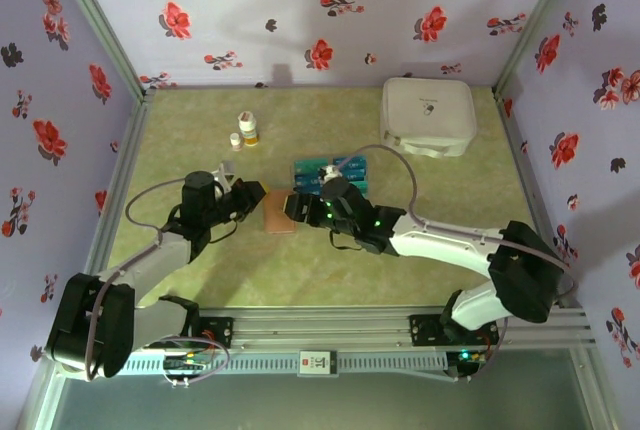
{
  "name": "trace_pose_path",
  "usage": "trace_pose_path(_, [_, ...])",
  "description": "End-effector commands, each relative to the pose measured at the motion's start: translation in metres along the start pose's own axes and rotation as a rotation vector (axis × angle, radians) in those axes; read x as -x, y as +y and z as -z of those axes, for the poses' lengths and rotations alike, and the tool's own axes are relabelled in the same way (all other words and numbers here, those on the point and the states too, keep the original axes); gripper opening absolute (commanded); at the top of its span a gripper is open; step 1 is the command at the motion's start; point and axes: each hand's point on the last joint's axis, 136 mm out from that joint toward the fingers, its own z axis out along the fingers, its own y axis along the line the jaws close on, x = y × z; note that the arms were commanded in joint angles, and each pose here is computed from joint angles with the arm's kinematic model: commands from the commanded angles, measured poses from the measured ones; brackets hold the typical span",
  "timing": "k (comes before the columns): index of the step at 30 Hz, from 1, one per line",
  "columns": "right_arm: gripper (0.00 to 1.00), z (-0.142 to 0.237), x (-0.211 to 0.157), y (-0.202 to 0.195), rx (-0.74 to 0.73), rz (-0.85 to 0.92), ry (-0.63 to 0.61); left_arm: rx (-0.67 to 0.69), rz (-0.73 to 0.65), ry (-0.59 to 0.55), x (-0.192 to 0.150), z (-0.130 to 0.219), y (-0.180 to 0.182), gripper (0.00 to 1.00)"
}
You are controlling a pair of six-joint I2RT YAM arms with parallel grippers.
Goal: Put the credit cards into the card holder
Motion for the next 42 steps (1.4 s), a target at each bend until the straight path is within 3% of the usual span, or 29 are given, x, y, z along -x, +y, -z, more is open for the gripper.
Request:
trace_pose_path(1, [0.66, -0.003, -0.001, -0.007, -0.154, 0.168, 0.013, -0.023, -0.037, 0.004, 0.000, 0.003, -0.011, 0.00])
trace_pose_path(5, [0.72, -0.013, -0.005, 0.000, -0.241, 0.276, 0.040, -0.015, -0.037, 0.004, 0.001, 0.004, -0.010, 0.00])
trace_pose_path(14, [0.73, -0.027, -0.015, -0.008, -0.407, 0.421, 0.075, -0.004, -0.038, -0.006, 0.001, 0.006, -0.010, 0.00])
trace_pose_path(25, [0.61, -0.010, -0.008, -0.053, -0.612, 0.436, 0.018, 0.001, -0.037, -0.010, 0.002, 0.006, -0.007, 0.00])
trace_pose_path(34, [0.54, 0.017, -0.011, -0.082, -0.626, 0.346, -0.007, -0.003, -0.040, -0.018, 0.004, 0.006, -0.009, 0.00])
trace_pose_path(42, [0.58, 0.025, -0.008, -0.051, -0.383, 0.218, -0.039, -0.002, -0.041, -0.018, 0.004, 0.006, -0.009, 0.00])
